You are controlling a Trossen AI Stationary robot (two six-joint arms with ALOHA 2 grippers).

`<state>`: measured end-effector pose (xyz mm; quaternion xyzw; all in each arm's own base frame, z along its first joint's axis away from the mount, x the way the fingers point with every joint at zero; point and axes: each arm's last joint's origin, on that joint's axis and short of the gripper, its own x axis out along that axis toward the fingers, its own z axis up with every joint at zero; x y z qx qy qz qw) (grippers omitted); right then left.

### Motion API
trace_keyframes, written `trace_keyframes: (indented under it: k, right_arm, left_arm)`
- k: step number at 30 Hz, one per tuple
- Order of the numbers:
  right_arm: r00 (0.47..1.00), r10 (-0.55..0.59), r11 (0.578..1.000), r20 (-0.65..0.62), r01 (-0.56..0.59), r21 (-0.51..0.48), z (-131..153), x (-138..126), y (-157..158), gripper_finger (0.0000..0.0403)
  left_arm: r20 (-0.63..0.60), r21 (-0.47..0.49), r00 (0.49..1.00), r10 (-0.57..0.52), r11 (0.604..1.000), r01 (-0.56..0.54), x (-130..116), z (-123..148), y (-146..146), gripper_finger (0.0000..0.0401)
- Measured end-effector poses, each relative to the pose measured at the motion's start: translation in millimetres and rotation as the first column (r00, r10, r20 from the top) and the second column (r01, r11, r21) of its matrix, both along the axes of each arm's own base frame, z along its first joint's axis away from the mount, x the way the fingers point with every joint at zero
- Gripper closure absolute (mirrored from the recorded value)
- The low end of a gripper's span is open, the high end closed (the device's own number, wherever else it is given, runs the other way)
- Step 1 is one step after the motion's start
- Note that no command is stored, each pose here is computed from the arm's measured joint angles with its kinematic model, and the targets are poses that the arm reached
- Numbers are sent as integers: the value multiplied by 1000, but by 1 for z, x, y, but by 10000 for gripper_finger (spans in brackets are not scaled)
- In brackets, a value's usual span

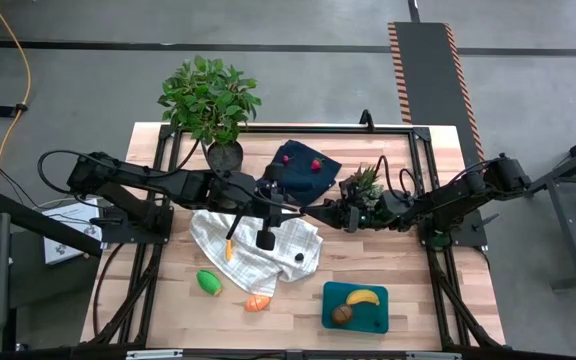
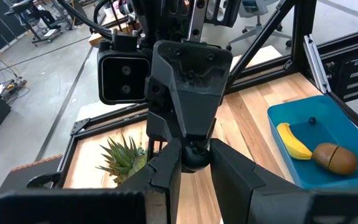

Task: Pick and placing Produce into tupperware
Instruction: Put the blueberry into the bin

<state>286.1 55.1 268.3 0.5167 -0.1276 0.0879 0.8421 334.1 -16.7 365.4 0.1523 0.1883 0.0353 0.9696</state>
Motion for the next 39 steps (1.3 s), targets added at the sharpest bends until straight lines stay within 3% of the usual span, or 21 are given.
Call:
trace_keyframes:
  k: [39]
  right_arm:
    - [1000,5,1000,7,-5,-4,1,0,0,330]
  left_arm:
    - [13,10,1000,-24,1000,24,1,1,0,329]
